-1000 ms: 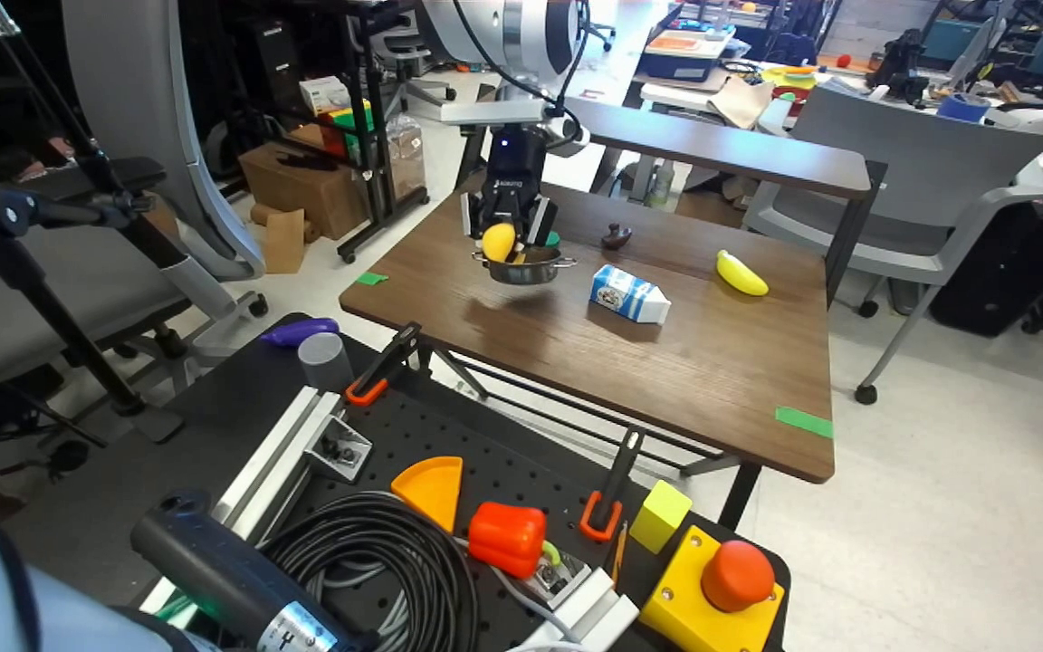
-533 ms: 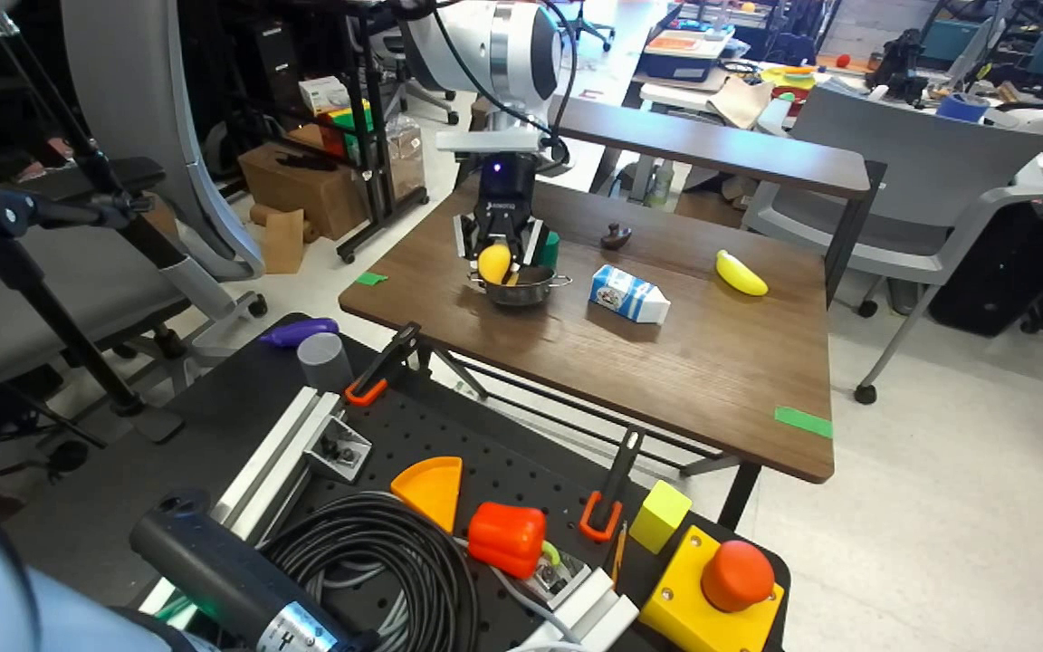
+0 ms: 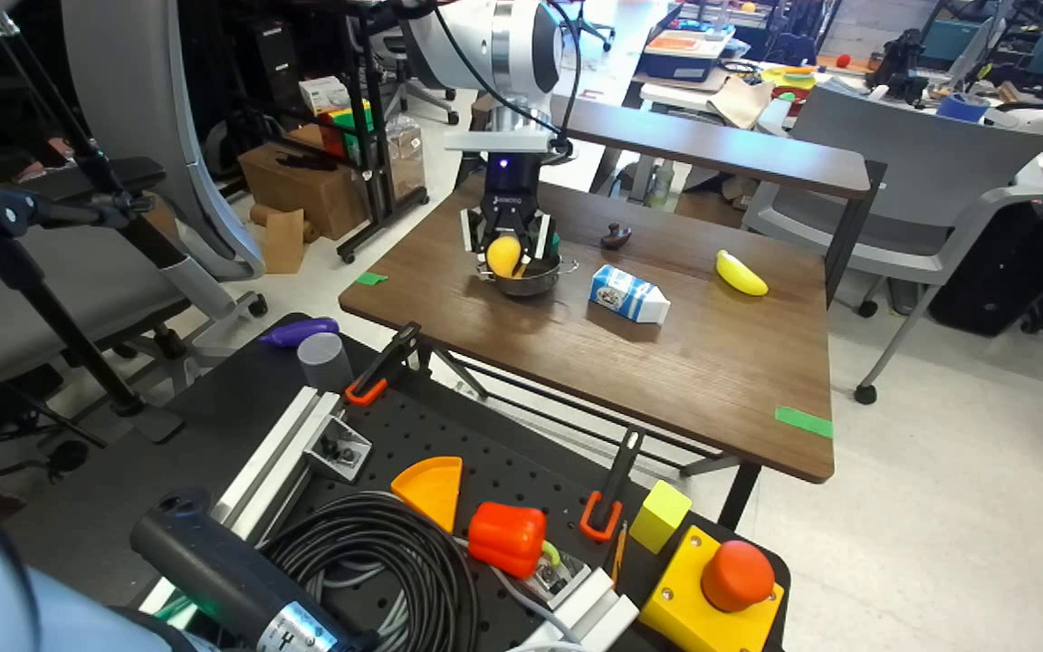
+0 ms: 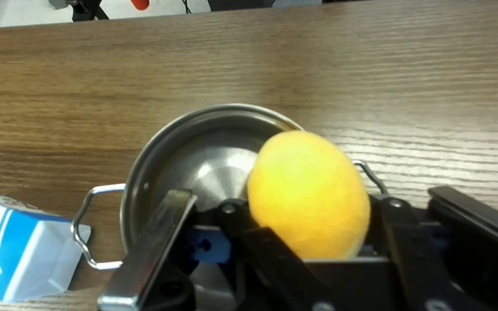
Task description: Move the green object and the pot on the table
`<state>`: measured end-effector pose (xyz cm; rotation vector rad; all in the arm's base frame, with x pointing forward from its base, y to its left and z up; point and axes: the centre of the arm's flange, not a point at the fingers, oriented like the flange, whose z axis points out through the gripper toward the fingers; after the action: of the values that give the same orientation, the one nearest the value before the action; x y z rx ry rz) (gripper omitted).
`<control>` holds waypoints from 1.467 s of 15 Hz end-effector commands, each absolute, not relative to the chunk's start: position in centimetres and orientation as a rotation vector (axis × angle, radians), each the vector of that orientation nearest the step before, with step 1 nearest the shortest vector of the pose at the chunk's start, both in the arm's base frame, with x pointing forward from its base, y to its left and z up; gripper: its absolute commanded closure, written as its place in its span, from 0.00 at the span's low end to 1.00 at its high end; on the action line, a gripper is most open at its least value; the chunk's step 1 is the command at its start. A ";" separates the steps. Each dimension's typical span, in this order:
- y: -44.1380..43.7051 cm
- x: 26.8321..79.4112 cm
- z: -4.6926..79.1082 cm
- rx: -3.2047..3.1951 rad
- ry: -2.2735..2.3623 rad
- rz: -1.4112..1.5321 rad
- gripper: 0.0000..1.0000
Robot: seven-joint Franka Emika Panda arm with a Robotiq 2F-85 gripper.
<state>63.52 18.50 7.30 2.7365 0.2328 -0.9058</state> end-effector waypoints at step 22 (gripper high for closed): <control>12.2 62.0 16.4 2.916 0.410 -0.553 0.00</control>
<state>64.37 14.07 14.32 2.9011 0.3728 -0.6047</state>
